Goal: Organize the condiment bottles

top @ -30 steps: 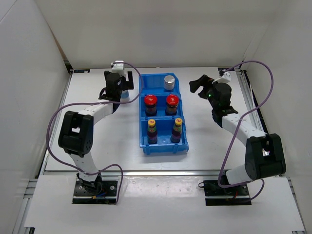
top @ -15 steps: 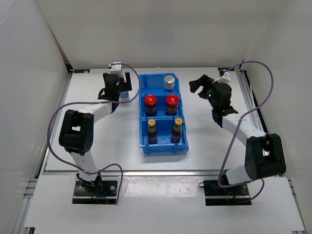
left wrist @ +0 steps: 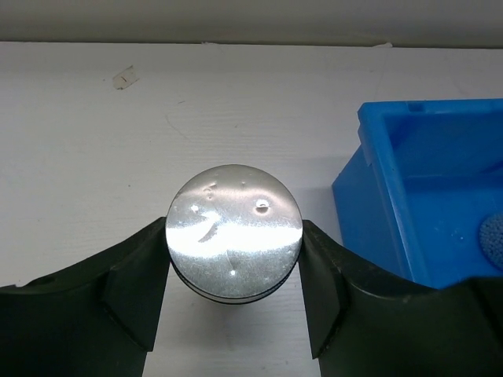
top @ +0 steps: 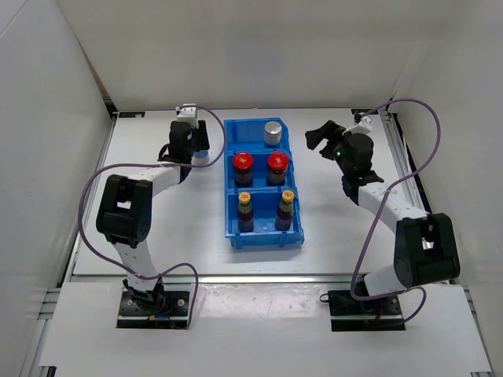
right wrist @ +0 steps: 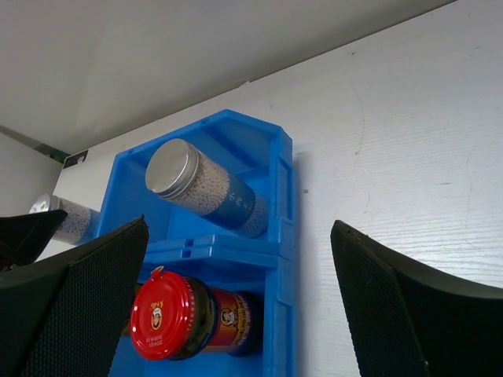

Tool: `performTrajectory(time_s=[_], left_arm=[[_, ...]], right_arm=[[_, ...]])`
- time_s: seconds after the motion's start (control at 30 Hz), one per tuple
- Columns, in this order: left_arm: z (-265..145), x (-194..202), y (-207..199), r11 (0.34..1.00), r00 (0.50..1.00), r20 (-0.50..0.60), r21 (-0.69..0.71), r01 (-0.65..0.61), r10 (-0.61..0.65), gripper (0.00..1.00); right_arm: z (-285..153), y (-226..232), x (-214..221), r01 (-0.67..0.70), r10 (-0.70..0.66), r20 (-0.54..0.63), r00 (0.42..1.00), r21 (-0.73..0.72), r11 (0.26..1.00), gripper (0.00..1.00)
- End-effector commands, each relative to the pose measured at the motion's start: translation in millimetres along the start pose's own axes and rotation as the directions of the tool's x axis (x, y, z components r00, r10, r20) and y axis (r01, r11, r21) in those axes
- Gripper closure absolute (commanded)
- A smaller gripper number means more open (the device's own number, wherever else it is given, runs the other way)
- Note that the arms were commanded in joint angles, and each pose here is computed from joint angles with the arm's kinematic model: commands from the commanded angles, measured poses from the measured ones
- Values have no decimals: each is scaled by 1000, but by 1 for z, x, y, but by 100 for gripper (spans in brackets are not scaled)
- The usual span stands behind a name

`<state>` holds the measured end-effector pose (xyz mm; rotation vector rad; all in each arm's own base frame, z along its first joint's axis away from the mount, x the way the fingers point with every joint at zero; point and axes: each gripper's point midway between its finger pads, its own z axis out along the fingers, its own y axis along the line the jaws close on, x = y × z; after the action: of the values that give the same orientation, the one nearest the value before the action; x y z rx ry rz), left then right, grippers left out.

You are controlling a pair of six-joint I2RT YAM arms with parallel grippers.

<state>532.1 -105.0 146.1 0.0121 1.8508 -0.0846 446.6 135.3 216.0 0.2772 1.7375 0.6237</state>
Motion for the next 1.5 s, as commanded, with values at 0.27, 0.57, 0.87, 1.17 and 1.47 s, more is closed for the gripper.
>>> performTrajectory(time_s=[0.27, 0.57, 0.87, 1.17, 1.47], left_arm=[[-11, -59, 0, 1000, 996, 90, 11, -23, 22, 64], [-37, -176, -28, 996, 974, 225, 79, -44, 26, 75], [-53, -214, -88, 978, 958, 284, 189, -87, 30, 77], [-57, -184, -158, 938, 965, 260, 326, -116, 29, 76], [-29, -117, -173, 924, 983, 179, 370, -92, 26, 76]], right_arm=[[4, 4, -6, -28, 29, 21, 999, -30, 999, 0], [5, 6, -14, -27, 29, 37, 999, -42, 999, 0], [6, 5, -9, -37, 38, 24, 999, -44, 998, 0], [6, 8, -8, -37, 38, 13, 999, -59, 998, 0], [6, 9, -10, -36, 37, 21, 999, -64, 997, 0]])
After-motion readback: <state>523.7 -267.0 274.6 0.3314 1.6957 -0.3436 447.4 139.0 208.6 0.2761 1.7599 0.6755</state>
